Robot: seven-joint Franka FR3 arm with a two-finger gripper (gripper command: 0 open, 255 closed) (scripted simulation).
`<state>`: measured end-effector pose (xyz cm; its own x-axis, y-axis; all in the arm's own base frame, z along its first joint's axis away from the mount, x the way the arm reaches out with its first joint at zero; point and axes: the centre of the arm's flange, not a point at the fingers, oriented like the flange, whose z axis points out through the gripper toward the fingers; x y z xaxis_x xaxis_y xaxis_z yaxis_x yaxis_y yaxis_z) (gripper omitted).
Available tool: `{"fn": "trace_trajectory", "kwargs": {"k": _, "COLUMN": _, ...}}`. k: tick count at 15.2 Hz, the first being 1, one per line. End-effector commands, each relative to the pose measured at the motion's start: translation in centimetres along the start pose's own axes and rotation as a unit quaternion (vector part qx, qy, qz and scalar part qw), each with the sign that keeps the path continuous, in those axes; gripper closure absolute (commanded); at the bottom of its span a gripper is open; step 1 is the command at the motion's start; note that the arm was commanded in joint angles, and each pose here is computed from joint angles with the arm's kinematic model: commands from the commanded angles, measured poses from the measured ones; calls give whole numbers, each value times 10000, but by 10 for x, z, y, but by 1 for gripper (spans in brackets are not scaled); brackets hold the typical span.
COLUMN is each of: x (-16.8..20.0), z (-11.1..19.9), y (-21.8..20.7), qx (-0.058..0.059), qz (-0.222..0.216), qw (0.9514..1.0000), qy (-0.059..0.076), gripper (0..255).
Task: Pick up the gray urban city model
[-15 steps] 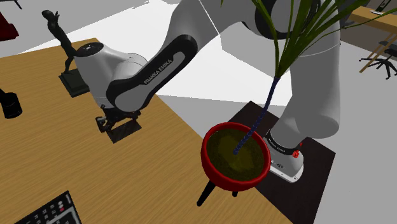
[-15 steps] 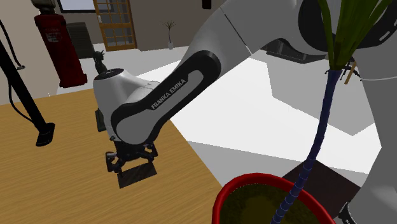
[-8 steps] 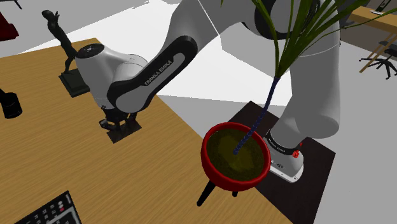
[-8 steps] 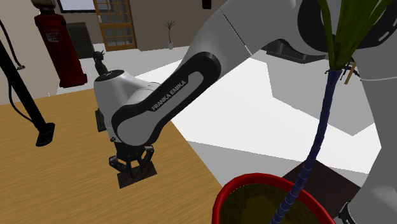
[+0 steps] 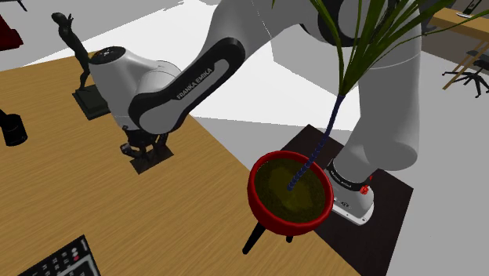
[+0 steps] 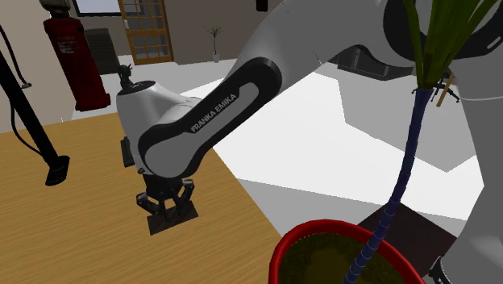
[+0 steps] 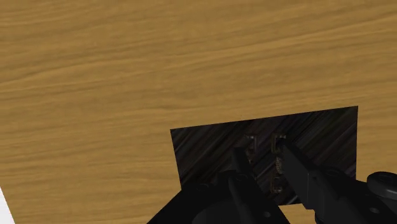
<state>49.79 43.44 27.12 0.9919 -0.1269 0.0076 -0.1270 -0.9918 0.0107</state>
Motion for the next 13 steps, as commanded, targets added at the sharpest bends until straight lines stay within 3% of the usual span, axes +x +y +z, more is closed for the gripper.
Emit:
{"fn": "trace_trajectory", "kwargs": {"k": 1, "x": -1, "z": -11, "y": 0, "qx": -1, "qz": -1, "qw": 10000, "qy": -1, "gripper": 255}}
{"fn": "trace_trajectory", "kwargs": {"k": 13, "x": 0, "z": -64, "y": 1, "qx": -1, "qz": -1, "qw": 10000, "qy": -1, "gripper": 255}}
